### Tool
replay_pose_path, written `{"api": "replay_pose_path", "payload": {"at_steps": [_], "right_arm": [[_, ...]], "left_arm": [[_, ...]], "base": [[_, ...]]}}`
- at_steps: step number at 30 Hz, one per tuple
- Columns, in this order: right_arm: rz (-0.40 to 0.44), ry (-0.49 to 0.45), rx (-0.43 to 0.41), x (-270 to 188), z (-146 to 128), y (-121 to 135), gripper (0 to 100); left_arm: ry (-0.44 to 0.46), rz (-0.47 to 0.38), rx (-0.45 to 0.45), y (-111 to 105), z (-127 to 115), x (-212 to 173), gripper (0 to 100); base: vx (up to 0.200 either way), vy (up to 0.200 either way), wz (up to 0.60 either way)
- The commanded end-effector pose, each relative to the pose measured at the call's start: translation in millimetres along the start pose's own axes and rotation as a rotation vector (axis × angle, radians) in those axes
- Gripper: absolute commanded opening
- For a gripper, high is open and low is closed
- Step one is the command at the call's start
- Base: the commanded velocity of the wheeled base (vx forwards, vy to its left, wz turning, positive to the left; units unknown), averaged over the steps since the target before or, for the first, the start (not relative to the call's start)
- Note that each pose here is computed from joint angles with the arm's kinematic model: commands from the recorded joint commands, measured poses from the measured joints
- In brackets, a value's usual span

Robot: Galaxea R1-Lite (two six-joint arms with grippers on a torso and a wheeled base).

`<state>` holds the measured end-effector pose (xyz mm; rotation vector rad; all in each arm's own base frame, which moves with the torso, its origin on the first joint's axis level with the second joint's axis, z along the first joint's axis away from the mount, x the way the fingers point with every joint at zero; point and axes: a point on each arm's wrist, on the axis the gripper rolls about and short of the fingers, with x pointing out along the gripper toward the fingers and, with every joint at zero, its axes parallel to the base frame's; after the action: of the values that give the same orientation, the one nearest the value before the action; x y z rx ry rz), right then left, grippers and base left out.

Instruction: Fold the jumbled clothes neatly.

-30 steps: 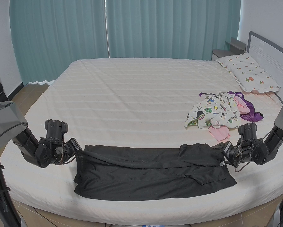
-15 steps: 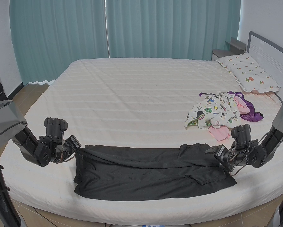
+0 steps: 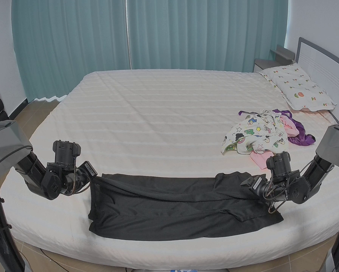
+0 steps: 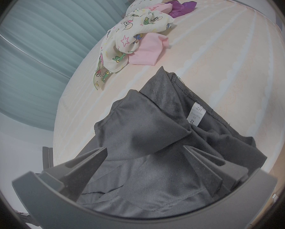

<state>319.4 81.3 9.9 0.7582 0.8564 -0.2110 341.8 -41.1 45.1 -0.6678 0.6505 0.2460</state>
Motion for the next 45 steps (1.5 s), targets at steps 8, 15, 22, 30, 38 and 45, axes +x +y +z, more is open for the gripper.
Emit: {"api": "replay_pose_path", "payload": {"at_steps": [8,15,22,30,38,45], "right_arm": [[-0.014,-0.010,0.029,19,1,3,100],[-0.045,-0.047,0.027,28,0,4,0],[-0.060,-0.066,0.021,24,-2,5,0],[0.022,-0.152,0.067,10,27,19,0],[0.208,-0.301,0.179,-2,70,63,0],[0.197,-0.324,0.160,6,53,49,0]], "left_arm": [[-0.003,-0.003,-0.001,-1,1,0,0],[-0.006,-0.004,-0.001,-1,1,-1,0],[-0.019,0.009,0.000,0,1,1,0],[-0.094,-0.048,-0.012,-14,15,4,0],[-0.217,-0.091,-0.052,-37,41,19,0],[-0.250,-0.047,-0.106,-21,31,28,0]], "base": [[0.000,0.000,0.00],[0.000,0.000,0.00],[0.000,0.000,0.00],[0.000,0.000,0.00],[0.000,0.000,0.00],[0.000,0.000,0.00]]}}
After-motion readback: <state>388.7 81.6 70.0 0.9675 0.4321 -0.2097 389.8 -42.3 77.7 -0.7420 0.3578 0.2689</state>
